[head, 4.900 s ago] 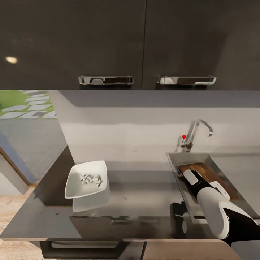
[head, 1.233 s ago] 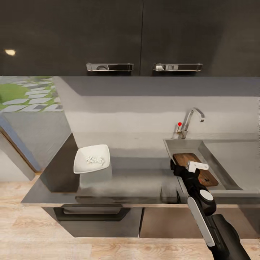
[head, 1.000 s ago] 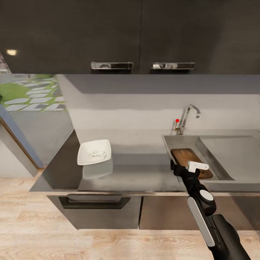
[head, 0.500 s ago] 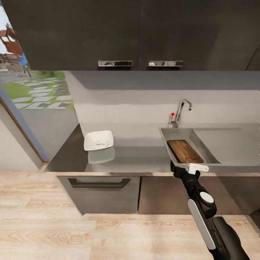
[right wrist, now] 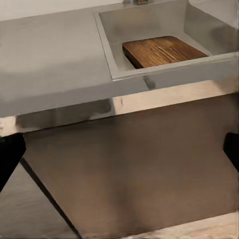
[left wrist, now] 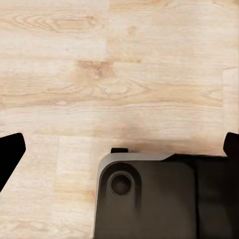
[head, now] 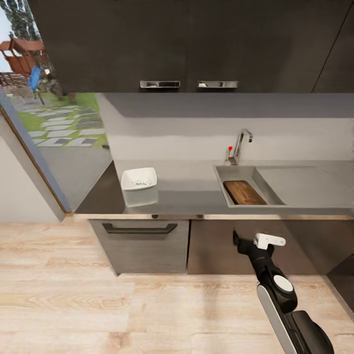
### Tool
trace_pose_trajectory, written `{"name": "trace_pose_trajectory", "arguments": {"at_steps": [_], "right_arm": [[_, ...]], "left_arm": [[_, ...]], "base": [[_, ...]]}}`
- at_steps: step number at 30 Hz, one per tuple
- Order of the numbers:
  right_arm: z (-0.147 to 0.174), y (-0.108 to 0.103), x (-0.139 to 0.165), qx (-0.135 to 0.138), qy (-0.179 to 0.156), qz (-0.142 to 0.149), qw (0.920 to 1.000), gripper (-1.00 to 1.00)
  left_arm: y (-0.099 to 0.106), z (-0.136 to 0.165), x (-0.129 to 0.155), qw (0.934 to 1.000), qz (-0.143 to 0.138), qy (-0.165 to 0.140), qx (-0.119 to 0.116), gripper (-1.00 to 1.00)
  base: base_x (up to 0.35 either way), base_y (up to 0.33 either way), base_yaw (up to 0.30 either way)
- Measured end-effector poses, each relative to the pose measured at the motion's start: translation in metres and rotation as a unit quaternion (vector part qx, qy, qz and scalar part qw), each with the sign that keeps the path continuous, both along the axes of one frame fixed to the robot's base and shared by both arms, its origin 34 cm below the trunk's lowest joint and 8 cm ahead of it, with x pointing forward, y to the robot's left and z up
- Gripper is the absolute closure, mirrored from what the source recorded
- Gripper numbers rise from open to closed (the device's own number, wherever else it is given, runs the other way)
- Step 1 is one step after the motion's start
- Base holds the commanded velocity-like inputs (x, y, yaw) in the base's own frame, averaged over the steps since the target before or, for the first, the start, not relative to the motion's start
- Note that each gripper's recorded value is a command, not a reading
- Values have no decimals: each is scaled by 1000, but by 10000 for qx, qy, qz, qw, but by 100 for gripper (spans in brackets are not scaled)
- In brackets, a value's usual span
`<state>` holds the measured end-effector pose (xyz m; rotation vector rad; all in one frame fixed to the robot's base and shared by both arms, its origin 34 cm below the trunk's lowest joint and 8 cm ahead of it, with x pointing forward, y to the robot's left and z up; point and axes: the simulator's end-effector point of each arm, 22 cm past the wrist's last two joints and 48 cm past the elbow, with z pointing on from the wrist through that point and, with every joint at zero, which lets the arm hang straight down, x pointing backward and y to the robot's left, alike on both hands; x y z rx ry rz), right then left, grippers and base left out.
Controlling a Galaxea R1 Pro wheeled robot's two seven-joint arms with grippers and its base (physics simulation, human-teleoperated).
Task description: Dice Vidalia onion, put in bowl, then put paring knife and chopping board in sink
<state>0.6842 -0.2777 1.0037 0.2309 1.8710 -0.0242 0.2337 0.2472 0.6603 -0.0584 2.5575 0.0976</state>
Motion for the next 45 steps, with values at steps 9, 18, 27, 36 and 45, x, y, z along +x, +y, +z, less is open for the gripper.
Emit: {"name": "trace_pose_trajectory", "arguments": {"at_steps": [9, 18, 27, 36, 45], "right_arm": [[-24, -2, -23, -116, 197, 2, 9997, -100], [-66, 12, -44, -127, 489, 424, 9978, -100], [-141, -3, -72, -573, 781, 414, 9944, -100], [-262, 17, -158, -301, 1725, 1212, 9771, -100], [-340, -1, -272, -289, 2624, 1198, 9570, -100]], "left_arm": [[0, 0, 0, 10000, 1, -7, -1, -100], [0, 1, 1, 10000, 1, -18, -2, -100], [0, 1, 2, 10000, 2, -28, -4, -100], [0, 1, 1, 10000, 2, -23, -3, -100], [0, 1, 2, 10000, 2, -27, -3, -100]], "base": [[-212, 0, 0], [-15, 0, 0], [0, 0, 0], [0, 0, 0], [0, 0, 0]]}}
